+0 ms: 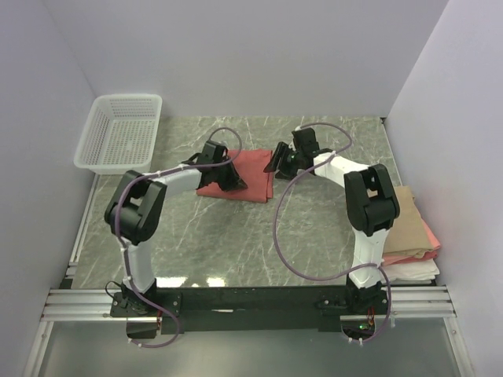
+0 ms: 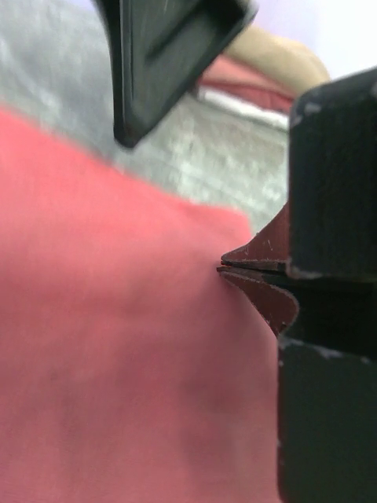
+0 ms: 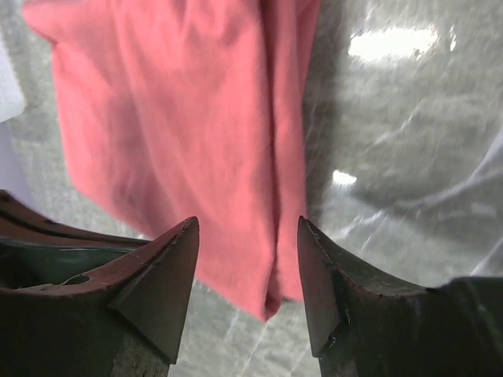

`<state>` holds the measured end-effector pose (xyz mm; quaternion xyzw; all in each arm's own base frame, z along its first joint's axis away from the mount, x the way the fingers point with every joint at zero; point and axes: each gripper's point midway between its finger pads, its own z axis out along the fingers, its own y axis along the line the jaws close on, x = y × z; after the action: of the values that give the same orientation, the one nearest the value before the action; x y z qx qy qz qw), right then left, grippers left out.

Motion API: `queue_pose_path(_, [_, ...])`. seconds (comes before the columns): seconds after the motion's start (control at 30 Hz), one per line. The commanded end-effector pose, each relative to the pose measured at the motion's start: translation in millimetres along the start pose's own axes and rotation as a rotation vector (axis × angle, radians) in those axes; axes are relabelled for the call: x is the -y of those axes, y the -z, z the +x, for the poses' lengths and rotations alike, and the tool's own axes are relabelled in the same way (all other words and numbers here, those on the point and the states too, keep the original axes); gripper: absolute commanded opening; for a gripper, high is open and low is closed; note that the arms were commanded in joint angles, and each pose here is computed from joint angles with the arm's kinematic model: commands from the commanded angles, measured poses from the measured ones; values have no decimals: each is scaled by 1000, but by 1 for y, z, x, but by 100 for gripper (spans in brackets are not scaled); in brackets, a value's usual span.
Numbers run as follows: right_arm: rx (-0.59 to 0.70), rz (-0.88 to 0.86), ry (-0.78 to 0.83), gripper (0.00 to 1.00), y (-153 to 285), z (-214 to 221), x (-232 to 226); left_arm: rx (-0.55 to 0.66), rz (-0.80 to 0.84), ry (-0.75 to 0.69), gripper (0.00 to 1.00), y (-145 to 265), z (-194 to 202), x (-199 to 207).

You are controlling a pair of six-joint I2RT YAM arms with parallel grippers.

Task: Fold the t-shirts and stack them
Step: Neatly place the folded tshirt to the corner

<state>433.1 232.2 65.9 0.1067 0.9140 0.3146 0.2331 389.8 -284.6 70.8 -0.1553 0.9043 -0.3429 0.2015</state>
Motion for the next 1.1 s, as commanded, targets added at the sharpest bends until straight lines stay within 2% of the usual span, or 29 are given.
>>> queue_pose_path(0.0, [30,32,31,61,-8,-15,5,-39,-20,20,1,-22,7,-8])
queue_pose_path(0.33, [-3,64,33,61,-28,-8,14,-82,-80,18,1,-44,27,-24])
queue_pose_path(0.77, [-41,80,46,58,-60,11,-17,-86,-79,14,1,-44,27,-23])
queue_pose_path(0.83, [-45,104,34,54,-64,14,-14,-83,-78,13,1,-43,26,-22])
queue_pose_path(0.97, [-43,156,31,35,-65,19,-7,-72,-58,5,1,-37,22,-12])
queue_pose_path(1.0, [-39,182,29,16,-64,20,-3,-71,-52,2,1,-35,21,-9])
queue_pose_path(1.07, [-34,205,26,0,-62,20,1,-65,-40,-8,1,-29,16,0])
